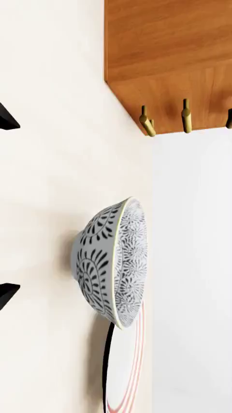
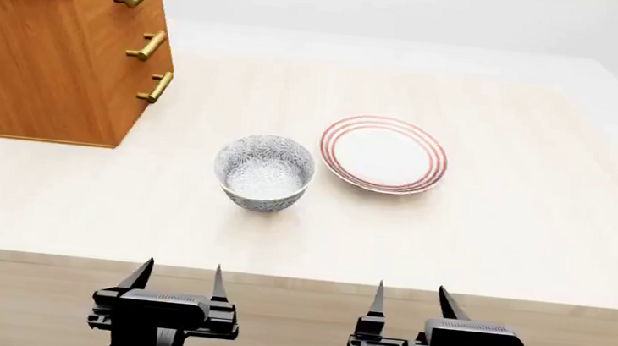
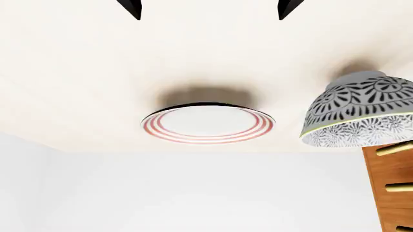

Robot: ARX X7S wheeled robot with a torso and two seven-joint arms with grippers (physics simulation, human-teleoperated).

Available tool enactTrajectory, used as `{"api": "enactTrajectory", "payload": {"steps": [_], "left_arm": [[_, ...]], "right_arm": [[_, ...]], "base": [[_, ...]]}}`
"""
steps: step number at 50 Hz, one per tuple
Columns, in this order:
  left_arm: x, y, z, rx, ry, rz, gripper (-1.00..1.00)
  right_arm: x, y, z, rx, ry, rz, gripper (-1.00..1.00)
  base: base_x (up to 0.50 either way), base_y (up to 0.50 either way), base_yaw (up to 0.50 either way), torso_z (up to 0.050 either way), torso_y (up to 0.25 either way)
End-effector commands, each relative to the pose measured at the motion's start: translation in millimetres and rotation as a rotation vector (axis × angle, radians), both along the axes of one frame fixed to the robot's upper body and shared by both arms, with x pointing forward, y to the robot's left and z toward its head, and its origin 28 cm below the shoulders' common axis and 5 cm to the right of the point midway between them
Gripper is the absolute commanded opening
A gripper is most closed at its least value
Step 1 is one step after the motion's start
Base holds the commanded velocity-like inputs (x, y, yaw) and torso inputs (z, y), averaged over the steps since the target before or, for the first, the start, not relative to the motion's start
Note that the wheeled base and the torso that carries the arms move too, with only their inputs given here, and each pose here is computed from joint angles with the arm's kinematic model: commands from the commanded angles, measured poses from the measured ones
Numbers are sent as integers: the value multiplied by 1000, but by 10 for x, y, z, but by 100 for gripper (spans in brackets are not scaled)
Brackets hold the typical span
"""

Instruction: Open the bottom drawer of the cabinet.

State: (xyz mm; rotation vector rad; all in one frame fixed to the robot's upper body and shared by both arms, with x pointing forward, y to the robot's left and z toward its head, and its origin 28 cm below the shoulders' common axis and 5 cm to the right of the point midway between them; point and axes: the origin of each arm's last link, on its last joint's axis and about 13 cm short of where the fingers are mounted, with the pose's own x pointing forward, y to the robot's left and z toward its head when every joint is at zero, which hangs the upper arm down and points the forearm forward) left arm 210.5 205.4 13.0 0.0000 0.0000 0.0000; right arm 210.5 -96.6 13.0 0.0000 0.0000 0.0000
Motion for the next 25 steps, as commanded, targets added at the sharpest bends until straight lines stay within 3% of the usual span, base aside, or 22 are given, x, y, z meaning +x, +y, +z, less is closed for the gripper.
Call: {"api": "enactTrajectory", "payload": {"steps": [1, 8, 10, 11, 23, 25], "left_arm": [[3, 8, -13, 2, 3, 0, 100], [0, 7, -43, 28, 5, -10, 100], [1, 10, -36, 31, 2, -11, 100], [1, 9, -32, 31, 1, -12, 100], [4, 7, -56, 33, 8, -11, 100], [4, 6, -56, 32, 9, -11, 100]], "right_arm": [[-3, 11, -26, 20, 11, 17, 100], [-1, 24, -40, 24, 23, 14, 100], [1, 21, -48, -15, 27, -11, 100], [-2, 15, -40, 24, 16, -11, 100], [-1, 22, -55, 7, 18, 1, 100], [-6, 21, -53, 23, 16, 5, 100]], "base": [[0, 0, 0, 0, 0], [0, 0, 0, 0, 0], [0, 0, 0, 0, 0], [0, 355, 0, 0, 0], [0, 500, 0, 0, 0], [0, 0, 0, 0, 0]]}}
